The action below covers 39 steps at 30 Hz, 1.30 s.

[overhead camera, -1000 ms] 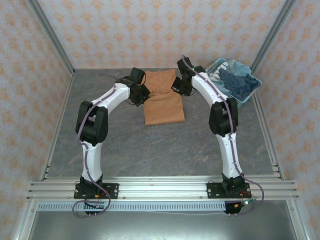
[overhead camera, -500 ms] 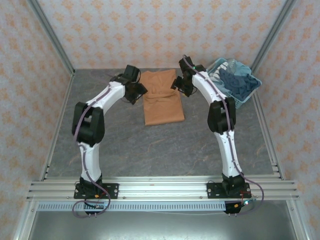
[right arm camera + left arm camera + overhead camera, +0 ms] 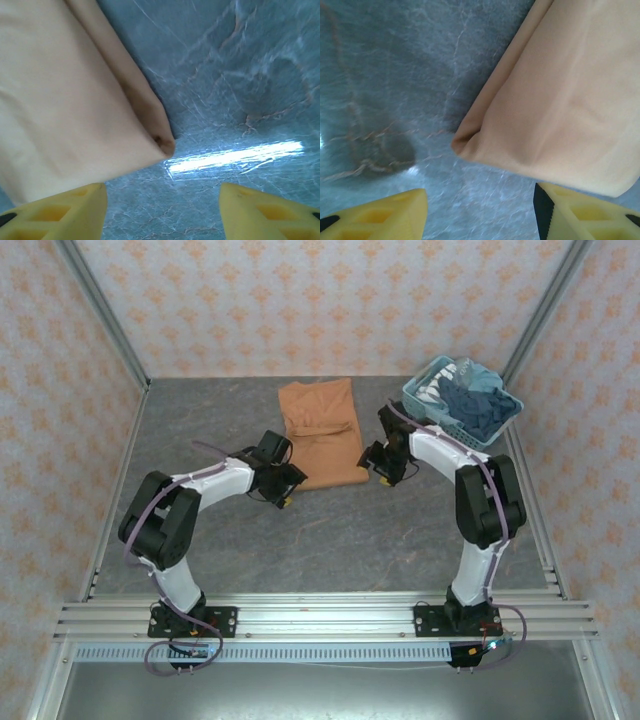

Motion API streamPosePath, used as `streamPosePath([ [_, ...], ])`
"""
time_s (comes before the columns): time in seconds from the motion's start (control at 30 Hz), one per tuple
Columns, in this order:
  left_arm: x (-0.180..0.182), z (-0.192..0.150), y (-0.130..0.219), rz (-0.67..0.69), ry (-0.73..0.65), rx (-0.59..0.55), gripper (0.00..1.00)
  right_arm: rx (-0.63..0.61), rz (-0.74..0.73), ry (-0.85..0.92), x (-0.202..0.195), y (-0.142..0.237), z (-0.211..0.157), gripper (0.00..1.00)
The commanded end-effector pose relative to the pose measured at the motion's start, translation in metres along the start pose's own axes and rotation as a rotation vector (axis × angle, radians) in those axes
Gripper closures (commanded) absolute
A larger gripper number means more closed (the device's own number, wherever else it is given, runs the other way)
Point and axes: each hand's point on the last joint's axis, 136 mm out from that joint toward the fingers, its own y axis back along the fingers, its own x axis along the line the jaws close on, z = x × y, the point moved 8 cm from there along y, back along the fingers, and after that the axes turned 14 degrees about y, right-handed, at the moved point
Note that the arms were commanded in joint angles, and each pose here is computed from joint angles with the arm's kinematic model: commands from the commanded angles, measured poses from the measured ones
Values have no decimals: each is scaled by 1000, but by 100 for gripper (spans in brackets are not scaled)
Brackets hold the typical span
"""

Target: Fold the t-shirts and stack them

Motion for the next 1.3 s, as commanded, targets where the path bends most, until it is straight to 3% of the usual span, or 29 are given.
streamPosePath([
  [0.0,-14,6,-11,-93,78,-16,41,-21,72,-22,7,-14,11,41],
  [0.17,-22,9,-26,-71,81,-14,43,14,62,-44,7,-38,22,47],
  [0.27,-22,13,-30,-61,85,-36,51,23,44,-58,5,-47,26,55],
  [0.47,-43,25,-20,-89,49,-86,91,3,86,-116,13,-41,31,91],
  [0.53,-57,30,-10,-109,28,-98,100,-28,104,-132,19,-29,37,100],
  [0.83,-136,43,98,-293,-107,-204,100,-249,202,-121,65,69,86,100],
  [0.93,-141,39,109,-294,-145,-192,100,-276,214,-110,73,88,90,100],
  [1.07,-109,33,88,-227,-134,-143,100,-210,226,-117,69,80,72,100],
  [1.27,-29,11,58,-70,-124,-64,100,-60,158,-109,41,47,2,100],
])
